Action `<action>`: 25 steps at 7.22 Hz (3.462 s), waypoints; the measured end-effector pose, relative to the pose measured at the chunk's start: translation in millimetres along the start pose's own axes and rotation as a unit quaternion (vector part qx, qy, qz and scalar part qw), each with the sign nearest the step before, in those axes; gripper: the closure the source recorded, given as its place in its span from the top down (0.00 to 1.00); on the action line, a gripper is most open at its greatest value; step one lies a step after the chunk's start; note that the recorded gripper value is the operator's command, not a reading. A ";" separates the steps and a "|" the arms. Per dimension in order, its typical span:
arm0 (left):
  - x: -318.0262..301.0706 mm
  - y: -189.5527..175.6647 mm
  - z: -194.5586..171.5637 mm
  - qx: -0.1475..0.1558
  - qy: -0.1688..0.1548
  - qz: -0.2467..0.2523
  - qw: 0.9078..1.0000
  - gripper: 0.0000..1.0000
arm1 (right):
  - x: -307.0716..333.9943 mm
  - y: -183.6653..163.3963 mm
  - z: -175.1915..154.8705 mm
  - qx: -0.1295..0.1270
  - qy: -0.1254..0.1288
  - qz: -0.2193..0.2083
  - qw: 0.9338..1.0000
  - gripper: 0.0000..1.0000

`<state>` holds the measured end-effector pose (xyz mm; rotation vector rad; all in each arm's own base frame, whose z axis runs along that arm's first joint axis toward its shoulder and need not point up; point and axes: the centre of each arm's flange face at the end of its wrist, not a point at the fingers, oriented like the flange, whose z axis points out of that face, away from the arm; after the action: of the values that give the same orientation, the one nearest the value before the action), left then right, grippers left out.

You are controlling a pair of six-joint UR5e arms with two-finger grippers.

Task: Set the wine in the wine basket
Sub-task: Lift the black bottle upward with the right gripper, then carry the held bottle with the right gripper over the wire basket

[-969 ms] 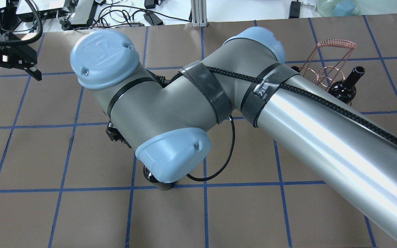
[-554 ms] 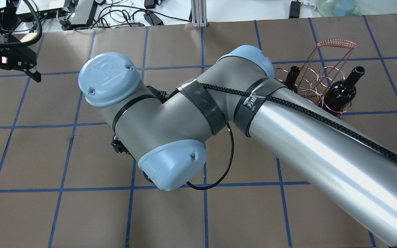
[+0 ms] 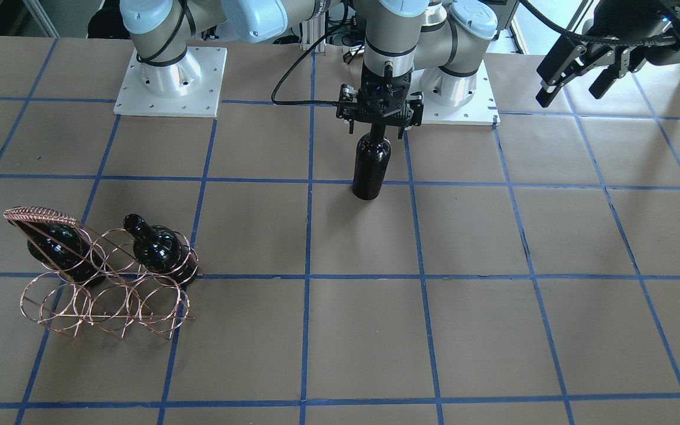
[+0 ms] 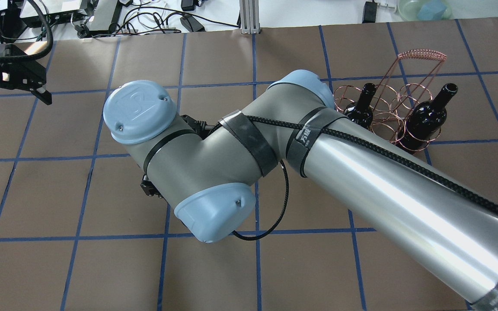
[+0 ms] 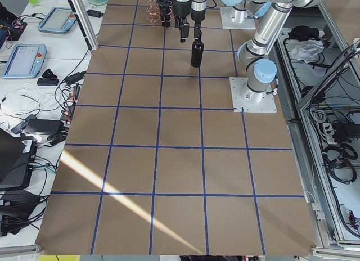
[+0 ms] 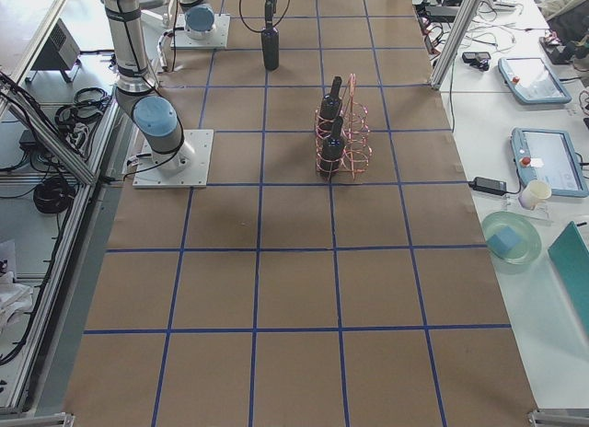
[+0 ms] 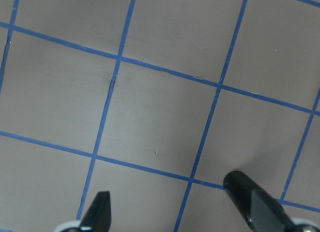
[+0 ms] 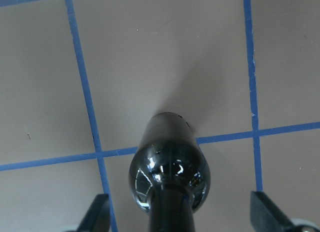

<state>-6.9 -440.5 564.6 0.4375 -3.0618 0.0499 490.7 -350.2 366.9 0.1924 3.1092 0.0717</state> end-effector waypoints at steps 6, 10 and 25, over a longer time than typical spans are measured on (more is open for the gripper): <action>0.0 2.3 1.4 -0.002 0.000 0.000 1.000 1.00 | -3.5 6.5 0.0 0.000 0.000 -0.009 1.000 0.17; 0.5 3.2 1.5 -0.003 0.000 0.001 1.000 1.00 | -2.5 4.9 -4.0 0.003 -0.004 -0.034 0.999 0.00; 128.2 -1.3 29.4 0.030 -0.032 0.087 0.995 1.00 | 439.6 -179.0 -209.9 0.048 0.013 -0.046 0.998 0.00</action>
<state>-130.8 -478.7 542.0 0.1782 -3.1594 0.1369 26.7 -482.6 558.0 0.0514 3.1443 -0.0769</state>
